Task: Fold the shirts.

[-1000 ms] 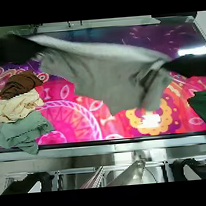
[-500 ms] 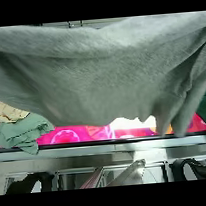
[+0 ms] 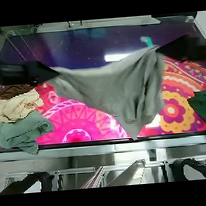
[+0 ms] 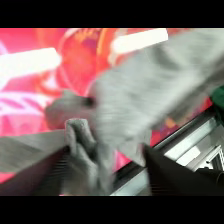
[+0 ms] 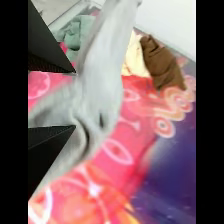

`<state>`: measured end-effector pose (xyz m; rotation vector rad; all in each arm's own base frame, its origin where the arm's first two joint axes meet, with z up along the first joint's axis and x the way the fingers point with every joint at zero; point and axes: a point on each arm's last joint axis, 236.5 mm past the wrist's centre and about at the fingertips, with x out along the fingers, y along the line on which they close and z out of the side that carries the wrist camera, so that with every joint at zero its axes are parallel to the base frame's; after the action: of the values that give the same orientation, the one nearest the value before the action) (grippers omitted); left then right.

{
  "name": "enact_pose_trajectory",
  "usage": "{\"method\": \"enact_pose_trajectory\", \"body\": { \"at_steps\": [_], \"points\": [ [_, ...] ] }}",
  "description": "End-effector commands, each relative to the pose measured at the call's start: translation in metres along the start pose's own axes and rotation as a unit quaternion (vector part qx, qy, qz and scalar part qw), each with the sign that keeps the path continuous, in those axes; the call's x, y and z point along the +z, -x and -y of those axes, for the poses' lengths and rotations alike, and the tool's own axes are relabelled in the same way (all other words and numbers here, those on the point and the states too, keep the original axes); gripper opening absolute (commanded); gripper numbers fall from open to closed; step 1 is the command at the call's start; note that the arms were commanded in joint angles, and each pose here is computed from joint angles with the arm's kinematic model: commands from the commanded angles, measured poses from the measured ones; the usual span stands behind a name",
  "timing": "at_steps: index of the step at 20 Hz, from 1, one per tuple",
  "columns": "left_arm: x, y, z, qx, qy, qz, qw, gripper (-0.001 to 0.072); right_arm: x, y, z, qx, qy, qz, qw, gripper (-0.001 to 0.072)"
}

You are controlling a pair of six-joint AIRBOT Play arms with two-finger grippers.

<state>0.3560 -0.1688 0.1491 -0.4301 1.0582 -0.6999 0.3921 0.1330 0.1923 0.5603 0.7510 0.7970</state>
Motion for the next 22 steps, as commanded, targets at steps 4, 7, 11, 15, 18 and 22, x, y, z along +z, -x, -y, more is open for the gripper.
{"method": "enact_pose_trajectory", "body": {
  "at_steps": [4, 7, 11, 15, 18, 22],
  "points": [
    [-0.034, -0.082, -0.079, -0.011, 0.096, -0.143, 0.985, 0.0715, -0.057, -0.037, 0.116, -0.024, -0.117, -0.105, 0.987, 0.0373],
    [-0.051, -0.085, -0.072, -0.027, 0.084, -0.182, 0.979, 0.0715, -0.104, -0.006, 0.126, -0.045, -0.158, -0.182, 0.969, 0.0371],
    [-0.112, -0.106, -0.07, -0.008, 0.064, -0.24, 0.969, 0.0715, -0.195, 0.0, 0.117, -0.059, -0.25, -0.217, 0.942, 0.0362],
    [-0.156, -0.137, -0.079, 0.028, 0.048, -0.261, 0.964, 0.0714, -0.273, 0.001, 0.11, -0.103, -0.326, -0.2, 0.918, 0.0364],
    [-0.166, -0.161, -0.08, 0.043, 0.03, -0.257, 0.965, 0.0714, -0.305, 0.001, 0.116, -0.131, -0.351, -0.183, 0.909, 0.0457],
    [-0.154, -0.189, -0.088, 0.052, 0.016, -0.256, 0.965, 0.0714, -0.323, -0.002, 0.128, -0.151, -0.367, -0.179, 0.9, 0.0613]
  ]
}}
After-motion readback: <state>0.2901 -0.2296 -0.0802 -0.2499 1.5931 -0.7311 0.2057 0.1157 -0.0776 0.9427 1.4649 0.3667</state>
